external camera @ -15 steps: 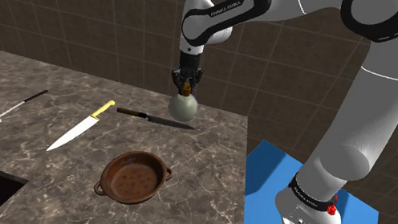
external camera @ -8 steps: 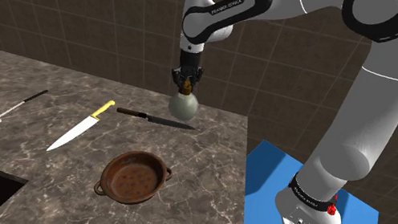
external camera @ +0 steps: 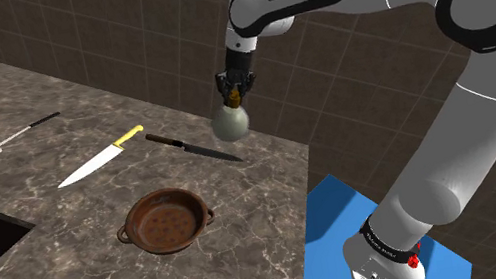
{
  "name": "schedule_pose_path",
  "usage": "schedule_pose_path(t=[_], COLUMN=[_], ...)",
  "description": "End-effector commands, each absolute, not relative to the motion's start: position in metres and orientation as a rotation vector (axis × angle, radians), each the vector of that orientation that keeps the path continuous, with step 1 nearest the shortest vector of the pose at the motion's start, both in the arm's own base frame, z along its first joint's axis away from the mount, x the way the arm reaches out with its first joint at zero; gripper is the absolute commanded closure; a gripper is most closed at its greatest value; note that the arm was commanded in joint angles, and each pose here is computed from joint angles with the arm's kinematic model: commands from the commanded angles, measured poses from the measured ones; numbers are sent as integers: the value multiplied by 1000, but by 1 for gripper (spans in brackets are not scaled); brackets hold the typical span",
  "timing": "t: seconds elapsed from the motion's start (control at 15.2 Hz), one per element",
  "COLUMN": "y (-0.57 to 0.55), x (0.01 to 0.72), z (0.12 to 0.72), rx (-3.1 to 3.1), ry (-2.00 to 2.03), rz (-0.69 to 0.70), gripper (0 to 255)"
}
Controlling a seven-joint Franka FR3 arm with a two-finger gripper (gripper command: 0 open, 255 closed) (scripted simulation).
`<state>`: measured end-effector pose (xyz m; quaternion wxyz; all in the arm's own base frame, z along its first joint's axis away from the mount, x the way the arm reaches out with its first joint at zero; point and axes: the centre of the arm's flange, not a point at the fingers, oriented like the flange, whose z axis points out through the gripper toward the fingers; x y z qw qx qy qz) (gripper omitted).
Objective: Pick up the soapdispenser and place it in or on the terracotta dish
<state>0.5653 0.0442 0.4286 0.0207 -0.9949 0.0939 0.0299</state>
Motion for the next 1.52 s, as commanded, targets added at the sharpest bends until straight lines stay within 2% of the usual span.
schedule_pose_path(t=[0.0, 0.79, 1.45], y=[43, 43, 162], x=[566, 566, 512], z=[440, 504, 524], rx=[-3085, -3085, -3085], ry=[291, 291, 291], rz=[92, 92, 92], gripper=[255, 255, 255])
